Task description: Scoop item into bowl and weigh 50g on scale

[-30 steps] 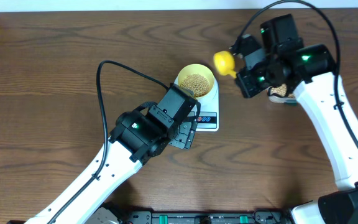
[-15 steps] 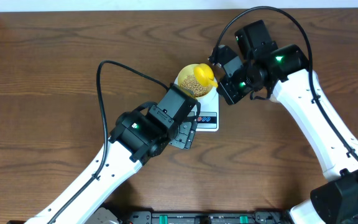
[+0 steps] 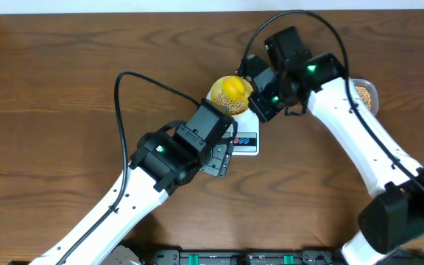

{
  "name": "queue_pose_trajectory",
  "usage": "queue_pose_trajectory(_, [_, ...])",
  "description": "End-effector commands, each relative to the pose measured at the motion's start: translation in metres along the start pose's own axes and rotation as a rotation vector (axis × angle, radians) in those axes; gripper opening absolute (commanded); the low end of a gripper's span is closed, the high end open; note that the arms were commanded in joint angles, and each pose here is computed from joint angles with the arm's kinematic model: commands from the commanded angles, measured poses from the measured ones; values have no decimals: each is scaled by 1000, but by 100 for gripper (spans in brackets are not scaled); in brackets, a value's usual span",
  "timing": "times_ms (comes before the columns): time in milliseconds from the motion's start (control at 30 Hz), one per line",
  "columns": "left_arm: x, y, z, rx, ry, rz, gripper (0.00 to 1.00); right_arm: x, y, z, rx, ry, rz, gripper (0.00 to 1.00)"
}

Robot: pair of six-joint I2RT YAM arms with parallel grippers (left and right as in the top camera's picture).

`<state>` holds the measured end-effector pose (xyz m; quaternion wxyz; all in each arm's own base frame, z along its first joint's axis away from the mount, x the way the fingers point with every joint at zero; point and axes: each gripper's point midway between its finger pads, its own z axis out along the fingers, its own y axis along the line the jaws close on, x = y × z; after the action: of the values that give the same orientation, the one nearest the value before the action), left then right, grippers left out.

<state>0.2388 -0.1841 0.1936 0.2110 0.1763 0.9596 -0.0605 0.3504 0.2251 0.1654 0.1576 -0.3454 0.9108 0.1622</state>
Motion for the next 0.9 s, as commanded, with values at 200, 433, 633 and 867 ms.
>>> queue_pose_trajectory(200, [-5,-1,-4,4,-13,4,78,5,-7,20,116,64,-55,1])
queue_pose_trajectory(433, [-5,-1,-4,4,-13,4,78,3,-17,27,160,68,-39,1])
queue_pose_trajectory(633, [-5,-1,-4,4,-13,4,78,8,-19,39,153,99,-34,1])
queue_pose_trajectory(867, [-5,-1,-4,4,-13,4,78,9,-18,44,149,108,-30,1])
